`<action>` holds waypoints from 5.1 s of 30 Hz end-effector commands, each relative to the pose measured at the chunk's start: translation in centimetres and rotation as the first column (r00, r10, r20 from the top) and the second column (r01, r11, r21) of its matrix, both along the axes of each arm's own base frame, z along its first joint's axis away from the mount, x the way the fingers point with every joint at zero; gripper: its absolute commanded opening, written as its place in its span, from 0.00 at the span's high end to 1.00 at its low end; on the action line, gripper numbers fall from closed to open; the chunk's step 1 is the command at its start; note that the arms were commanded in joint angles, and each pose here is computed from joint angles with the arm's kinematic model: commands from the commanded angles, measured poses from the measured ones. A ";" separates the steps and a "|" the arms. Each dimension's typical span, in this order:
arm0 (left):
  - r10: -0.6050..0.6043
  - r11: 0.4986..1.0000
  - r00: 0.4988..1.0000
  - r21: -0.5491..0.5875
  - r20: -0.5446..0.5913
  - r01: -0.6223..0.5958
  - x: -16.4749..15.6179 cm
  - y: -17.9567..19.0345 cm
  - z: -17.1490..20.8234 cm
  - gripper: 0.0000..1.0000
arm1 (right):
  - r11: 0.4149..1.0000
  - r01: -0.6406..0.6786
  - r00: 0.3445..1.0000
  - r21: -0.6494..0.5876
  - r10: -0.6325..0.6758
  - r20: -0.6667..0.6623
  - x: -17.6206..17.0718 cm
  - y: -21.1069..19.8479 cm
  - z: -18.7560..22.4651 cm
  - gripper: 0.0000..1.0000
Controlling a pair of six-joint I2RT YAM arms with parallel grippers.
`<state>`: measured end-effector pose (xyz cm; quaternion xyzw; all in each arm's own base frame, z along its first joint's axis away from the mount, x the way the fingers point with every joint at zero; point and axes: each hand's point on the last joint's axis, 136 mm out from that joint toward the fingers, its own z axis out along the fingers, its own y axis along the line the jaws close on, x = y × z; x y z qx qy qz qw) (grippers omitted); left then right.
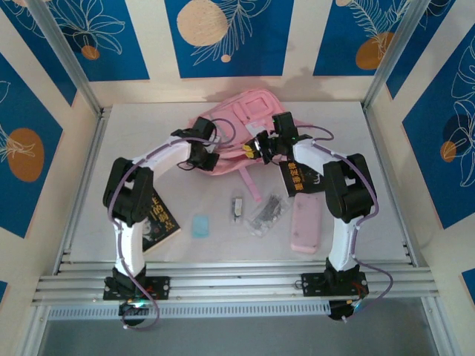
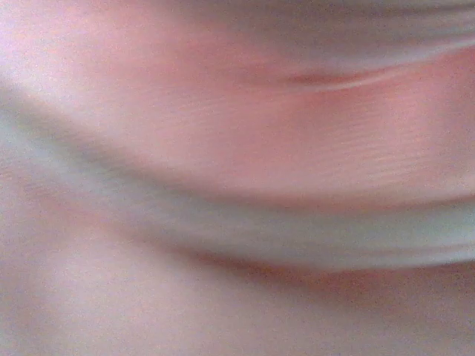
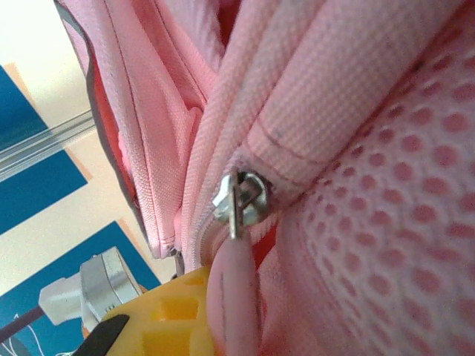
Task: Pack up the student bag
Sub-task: Unzip the student bag at the top-center of the table.
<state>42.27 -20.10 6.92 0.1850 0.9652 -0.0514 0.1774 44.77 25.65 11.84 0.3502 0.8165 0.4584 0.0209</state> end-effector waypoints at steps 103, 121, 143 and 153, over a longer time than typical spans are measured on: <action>-0.001 0.736 0.997 -0.675 -0.076 -0.050 -7.7 -11.8 11.9 1.00 | 0.958 -0.181 0.962 -0.221 0.219 0.164 -1.4 -8.8 3.8 0.23; -0.117 0.654 0.993 -0.754 -0.016 0.065 -6.9 -18.7 16.2 1.00 | 0.996 0.003 0.999 -0.086 0.002 0.049 -13.0 -6.2 4.2 0.01; 0.047 0.877 0.998 -0.477 -0.048 -0.064 -5.0 -5.8 8.8 1.00 | 0.947 0.137 0.957 -0.292 -0.051 0.284 -8.4 -8.5 4.5 1.00; 0.286 0.942 0.942 -0.232 0.177 -0.242 4.3 5.2 5.6 1.00 | 0.972 -0.104 0.951 -0.213 0.160 0.266 -11.2 -6.0 7.1 1.00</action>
